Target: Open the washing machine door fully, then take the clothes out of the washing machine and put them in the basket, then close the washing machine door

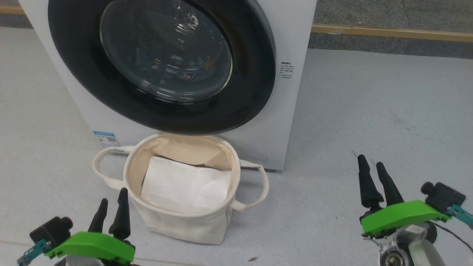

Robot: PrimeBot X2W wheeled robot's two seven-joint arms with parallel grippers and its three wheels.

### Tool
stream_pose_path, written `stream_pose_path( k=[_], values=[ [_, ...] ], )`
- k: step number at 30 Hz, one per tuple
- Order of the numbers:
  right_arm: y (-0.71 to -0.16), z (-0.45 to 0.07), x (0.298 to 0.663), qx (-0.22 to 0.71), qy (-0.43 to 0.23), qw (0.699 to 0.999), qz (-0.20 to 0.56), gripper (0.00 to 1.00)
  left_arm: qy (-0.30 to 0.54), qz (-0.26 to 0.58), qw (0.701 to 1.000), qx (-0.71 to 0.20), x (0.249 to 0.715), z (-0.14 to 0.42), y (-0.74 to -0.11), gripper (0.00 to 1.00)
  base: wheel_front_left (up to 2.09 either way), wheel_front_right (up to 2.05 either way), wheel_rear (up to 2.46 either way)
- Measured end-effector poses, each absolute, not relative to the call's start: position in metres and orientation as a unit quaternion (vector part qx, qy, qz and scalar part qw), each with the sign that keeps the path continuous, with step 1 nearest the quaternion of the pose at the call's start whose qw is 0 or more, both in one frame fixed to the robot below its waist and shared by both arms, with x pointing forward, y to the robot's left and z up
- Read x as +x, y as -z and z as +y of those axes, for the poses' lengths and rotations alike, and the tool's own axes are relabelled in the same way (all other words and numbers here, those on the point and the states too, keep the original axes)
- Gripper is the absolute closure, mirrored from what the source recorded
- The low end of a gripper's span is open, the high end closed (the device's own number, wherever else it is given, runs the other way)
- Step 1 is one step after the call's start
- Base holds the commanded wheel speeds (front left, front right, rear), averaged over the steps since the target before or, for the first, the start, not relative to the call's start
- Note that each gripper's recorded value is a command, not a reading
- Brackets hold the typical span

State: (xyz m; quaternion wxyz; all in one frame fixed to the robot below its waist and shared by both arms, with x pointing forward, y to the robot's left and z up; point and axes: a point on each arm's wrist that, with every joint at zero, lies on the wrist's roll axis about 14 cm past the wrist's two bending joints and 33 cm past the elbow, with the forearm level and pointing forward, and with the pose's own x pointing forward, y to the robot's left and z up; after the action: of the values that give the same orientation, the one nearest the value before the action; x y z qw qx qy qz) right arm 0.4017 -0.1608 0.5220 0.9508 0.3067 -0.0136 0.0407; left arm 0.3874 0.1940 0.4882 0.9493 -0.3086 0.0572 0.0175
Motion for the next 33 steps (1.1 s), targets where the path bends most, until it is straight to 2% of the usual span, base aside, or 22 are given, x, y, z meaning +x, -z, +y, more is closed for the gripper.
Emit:
stream_pose_path(
  k=[8, 17, 33],
  values=[
    [-0.529, -0.153, 0.404, 0.249, -0.057, 0.967, -0.025, 0.0, -0.013, 0.048, 0.975, -0.215, 0.394, 0.198, -0.496, 0.0, 0.0, 0.0, 0.0],
    [-0.541, -0.147, 0.405, 0.2, -0.069, 0.976, -0.047, 0.0, -0.002, 0.03, 0.991, -0.132, 0.396, 0.195, -0.507, 0.0, 0.0, 0.0, 0.0],
    [-0.558, -0.151, 0.404, 0.129, -0.07, 0.986, -0.083, 0.0, 0.027, -0.035, 0.996, -0.076, 0.399, 0.184, -0.539, 0.0, 0.0, 0.0, 0.0]
  ],
)
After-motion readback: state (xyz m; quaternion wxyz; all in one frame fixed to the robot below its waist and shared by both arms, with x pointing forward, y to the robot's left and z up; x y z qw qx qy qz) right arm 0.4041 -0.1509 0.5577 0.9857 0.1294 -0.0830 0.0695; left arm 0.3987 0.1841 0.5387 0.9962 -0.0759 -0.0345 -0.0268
